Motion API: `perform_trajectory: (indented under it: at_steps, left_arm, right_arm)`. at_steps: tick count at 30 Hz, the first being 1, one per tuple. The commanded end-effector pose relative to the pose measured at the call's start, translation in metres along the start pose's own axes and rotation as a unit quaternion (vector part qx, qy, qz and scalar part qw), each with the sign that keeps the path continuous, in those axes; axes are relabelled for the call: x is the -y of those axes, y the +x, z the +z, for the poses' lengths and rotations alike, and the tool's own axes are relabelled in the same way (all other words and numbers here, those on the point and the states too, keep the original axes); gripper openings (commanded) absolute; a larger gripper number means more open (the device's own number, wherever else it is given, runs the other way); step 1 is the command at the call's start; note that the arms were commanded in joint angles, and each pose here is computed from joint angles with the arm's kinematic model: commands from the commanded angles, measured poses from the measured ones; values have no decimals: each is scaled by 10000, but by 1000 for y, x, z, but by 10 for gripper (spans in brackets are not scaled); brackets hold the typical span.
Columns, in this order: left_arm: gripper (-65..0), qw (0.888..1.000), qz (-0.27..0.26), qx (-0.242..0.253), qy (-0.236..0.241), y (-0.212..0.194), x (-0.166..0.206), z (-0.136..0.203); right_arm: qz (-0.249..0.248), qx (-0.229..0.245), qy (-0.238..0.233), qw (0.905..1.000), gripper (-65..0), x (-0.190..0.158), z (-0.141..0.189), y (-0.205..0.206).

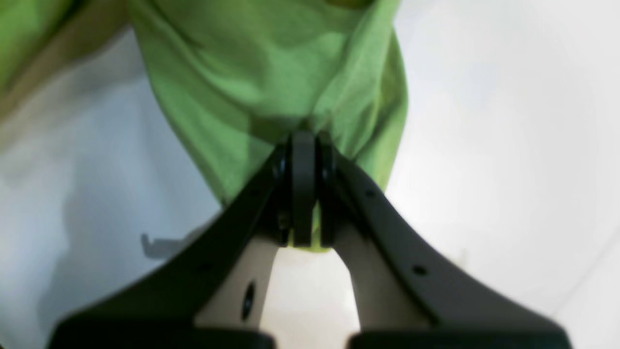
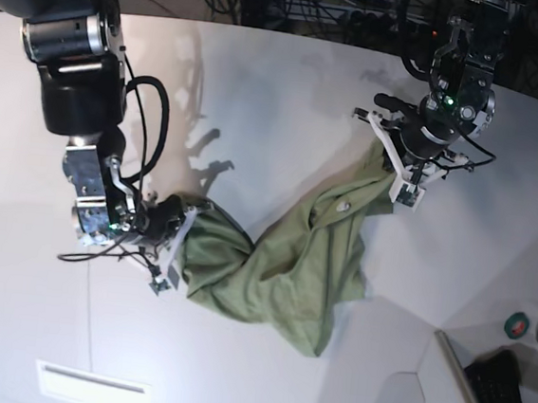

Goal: Layout the t-shirt on the table in an organized manner, then fold the t-shirt properly
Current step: 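Drag the shirt across the table with the right gripper to spread it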

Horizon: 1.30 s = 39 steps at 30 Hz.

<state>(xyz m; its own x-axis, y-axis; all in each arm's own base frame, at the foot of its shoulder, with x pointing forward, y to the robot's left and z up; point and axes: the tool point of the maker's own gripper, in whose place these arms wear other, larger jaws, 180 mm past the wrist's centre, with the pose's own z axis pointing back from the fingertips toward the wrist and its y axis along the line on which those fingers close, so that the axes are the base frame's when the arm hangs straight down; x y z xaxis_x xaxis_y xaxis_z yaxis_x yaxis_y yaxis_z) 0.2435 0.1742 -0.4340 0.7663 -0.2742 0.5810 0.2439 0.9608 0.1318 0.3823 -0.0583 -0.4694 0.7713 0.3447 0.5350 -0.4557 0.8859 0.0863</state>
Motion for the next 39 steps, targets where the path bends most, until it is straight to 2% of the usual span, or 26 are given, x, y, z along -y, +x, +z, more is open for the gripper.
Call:
perform_trajectory:
  at_steps: [1, 5, 9, 13, 15, 17, 19, 23, 26, 27, 30, 32, 35, 39]
  left_arm:
    - [-650, 9993, 13, 302, 212, 20, -17, 4]
    - [-650, 9954, 289, 677, 611, 52, -54, 10]
    - [-650, 9851, 255, 1474, 848, 123, -76, 25]
    - [-650, 9777, 301, 1818, 1008, 190, -93, 41]
    - [-650, 9793, 360, 1704, 1027, 199, -99, 37]
    - [-650, 9807, 378, 1623, 1025, 194, -100, 33]
    - [-650, 9849, 370, 1388, 966, 171, -93, 27]
    - [-650, 9915, 354, 908, 863, 117, -80, 16]
    - [-650, 9940, 313, 738, 746, 79, -66, 12]
    - [-650, 9947, 316, 668, 714, 65, -63, 10]
    - [-650, 9960, 318, 529, 640, 36, -55, 9]
    - [-650, 9971, 332, 379, 576, 18, -49, 10]
    - [-650, 9982, 324, 141, 493, -4, -41, 12]
    - [-650, 9984, 319, -84, 458, -26, -36, 15]
  right_arm:
    - [46, 464, -255, 9986, -650, 24, 21, 29]
    - [165, 1009, -882, 9908, -650, 56, 81, 43]
    - [424, 1211, -1439, 9812, -650, 82, 129, 54]
    - [573, 945, -1820, 9771, -650, 111, 147, 45]
    - [552, 637, -1914, 9779, -650, 122, 147, 27]
    - [522, 214, -1918, 9798, -650, 124, 143, -5]
    - [416, -103, -1869, 9814, -650, 121, 139, -38]
    - [10, -454, -1725, 9840, -650, 109, 132, -84]
    - [23, -601, -1772, 9823, -401, 105, 143, -99]
    - [140, -475, -1814, 9822, -368, 99, 152, -95]
    - [631, 218, -1881, 9799, -360, 75, 178, -62]
    - [1134, 506, -1792, 9759, -362, 58, 185, -40]
    - [1817, 970, -1350, 9692, -360, 20, 172, -1]
    - [2331, 1060, -736, 9638, -359, -20, 124, 40]
